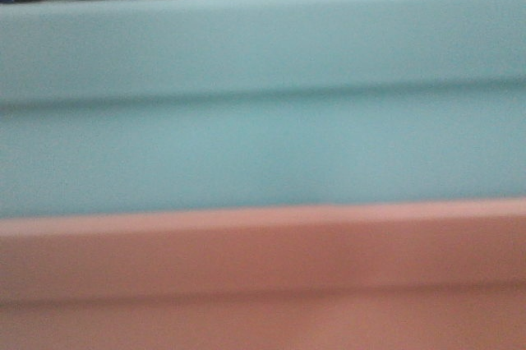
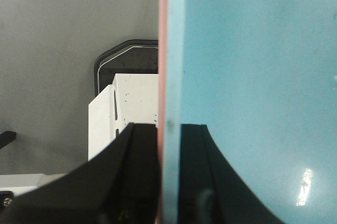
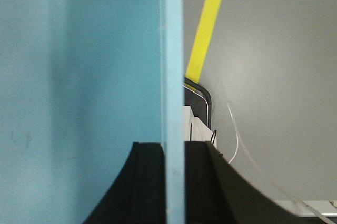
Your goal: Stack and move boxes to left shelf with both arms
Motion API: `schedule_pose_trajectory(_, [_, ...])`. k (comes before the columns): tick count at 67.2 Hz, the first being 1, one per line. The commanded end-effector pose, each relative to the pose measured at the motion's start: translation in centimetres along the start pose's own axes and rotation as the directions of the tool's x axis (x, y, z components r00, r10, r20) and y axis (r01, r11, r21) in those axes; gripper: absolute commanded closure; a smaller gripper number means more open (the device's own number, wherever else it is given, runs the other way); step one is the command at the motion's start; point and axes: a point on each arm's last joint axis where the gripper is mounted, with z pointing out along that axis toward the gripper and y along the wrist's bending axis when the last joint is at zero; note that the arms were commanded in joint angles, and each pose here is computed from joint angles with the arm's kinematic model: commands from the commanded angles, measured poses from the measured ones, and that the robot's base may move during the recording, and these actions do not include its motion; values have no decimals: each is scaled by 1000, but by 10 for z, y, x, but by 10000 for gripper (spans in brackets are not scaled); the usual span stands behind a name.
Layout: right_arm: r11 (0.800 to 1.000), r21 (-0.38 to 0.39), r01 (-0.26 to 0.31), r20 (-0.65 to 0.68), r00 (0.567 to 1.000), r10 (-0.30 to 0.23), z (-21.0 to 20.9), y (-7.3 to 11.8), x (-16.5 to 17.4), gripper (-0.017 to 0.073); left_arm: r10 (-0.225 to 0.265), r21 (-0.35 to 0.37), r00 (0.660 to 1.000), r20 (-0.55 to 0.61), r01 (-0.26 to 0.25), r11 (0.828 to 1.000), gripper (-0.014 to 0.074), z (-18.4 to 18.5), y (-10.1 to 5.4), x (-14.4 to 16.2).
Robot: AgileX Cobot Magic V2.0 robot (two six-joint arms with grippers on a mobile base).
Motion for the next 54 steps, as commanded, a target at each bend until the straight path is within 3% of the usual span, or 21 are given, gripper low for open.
schedule_pose_trajectory(1, [1000,-12,9,71,997,-8,-17,-4,-4,503,1,-33,999,-45,-2,999,596,-18,6,12])
schedule_pose_trajectory(54, [1000,8,12,68,998,-12,-17,-6,-4,503,-6,-11,998,-63,5,1000,596,-18,4,14])
